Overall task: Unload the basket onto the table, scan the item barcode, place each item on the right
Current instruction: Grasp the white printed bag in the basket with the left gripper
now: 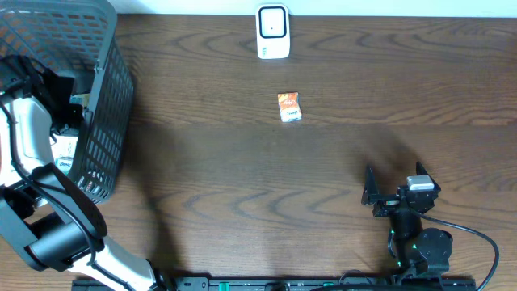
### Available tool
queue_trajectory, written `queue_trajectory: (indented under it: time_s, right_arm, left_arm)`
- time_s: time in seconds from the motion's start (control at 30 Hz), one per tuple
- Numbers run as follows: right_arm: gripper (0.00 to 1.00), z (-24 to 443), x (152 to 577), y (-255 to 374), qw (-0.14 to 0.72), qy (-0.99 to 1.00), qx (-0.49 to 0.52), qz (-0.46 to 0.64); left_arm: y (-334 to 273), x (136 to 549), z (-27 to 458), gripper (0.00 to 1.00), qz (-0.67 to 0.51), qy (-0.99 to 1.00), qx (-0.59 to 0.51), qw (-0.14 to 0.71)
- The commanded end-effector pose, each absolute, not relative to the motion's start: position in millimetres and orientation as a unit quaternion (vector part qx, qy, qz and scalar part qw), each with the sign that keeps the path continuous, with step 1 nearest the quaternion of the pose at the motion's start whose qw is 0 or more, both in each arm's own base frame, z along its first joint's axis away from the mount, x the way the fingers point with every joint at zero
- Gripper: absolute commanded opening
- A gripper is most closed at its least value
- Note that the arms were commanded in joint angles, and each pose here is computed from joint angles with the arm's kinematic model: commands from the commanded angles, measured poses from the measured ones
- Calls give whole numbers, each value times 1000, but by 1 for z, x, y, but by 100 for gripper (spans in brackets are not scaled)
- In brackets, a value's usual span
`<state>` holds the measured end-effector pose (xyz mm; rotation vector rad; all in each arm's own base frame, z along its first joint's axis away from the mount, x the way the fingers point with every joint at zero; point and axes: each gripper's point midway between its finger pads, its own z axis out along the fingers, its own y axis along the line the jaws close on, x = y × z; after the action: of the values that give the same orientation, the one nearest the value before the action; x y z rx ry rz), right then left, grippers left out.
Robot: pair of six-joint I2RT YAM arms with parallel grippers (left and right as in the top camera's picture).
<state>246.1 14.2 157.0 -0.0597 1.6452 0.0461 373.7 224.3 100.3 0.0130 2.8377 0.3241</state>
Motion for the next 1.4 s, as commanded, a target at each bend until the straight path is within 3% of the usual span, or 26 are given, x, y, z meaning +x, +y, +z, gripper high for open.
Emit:
queue_trajectory:
  time_s: [0.0,0.43,0.83,1.07,1.13,1.2,1.3,1.37]
  right_arm:
    - [99,156,246,13,679,733,-25,19]
    - [99,156,246,13,680,733,-25,19]
    - [99,156,246,13,679,733,-25,19]
    - [99,156,246,13,680,733,-25,19]
    - [99,156,246,13,680,733,-25,19]
    - [99,156,246,13,680,733,-25,19]
    - [99,156,246,13,680,733,-25,19]
    - [99,156,246,13,680,733,-25,19]
  left_arm:
    - [231,370,98,98,130,983,9,131]
    - [234,373,47,98,117,988,60,85]
    - [262,393,52,98,196,974,51,105]
    - [260,386,21,100,180,980,55,70]
    - [262,382,11,94,182,980,55,55]
    - [262,381,6,82,180,981,53,50]
    - [262,383,9,76,182,981,41,58]
    - [263,386,12,64,185,980,22,68]
